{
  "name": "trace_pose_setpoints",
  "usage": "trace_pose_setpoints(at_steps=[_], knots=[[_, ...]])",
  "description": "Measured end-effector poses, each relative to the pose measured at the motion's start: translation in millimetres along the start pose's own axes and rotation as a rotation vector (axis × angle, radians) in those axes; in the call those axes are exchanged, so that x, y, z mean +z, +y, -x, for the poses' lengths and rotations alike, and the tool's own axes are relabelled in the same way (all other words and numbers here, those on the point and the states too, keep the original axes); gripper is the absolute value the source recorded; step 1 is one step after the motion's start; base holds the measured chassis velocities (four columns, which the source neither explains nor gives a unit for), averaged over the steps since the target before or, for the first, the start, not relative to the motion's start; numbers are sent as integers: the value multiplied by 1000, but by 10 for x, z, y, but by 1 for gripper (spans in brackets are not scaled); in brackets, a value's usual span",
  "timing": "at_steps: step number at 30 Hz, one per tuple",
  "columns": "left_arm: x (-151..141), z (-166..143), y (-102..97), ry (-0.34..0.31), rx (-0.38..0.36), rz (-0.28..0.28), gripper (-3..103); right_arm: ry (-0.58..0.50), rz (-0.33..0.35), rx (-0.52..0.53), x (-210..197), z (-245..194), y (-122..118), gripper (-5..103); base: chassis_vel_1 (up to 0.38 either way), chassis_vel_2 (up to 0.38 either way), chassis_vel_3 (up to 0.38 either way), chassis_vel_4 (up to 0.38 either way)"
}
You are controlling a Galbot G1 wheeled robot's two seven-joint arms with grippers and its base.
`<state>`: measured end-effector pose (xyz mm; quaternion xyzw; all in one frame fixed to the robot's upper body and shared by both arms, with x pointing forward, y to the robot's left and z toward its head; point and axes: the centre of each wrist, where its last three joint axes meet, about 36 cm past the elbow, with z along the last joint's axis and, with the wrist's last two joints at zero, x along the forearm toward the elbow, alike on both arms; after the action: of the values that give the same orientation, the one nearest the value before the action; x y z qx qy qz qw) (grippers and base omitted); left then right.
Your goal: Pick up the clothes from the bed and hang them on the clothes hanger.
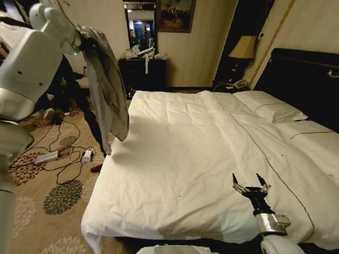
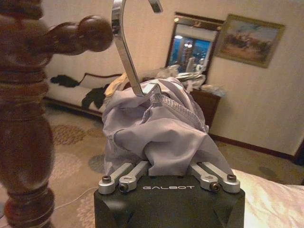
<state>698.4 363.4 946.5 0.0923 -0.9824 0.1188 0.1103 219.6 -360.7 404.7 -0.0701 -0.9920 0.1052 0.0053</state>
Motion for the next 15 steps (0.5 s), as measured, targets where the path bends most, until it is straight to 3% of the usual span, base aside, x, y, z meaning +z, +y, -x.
trace_pose_setpoints(at_steps=[15], knots=[[-177, 160, 274, -2, -63, -93, 16, 0, 0, 0, 0, 0, 0, 100, 0, 0, 0, 0]])
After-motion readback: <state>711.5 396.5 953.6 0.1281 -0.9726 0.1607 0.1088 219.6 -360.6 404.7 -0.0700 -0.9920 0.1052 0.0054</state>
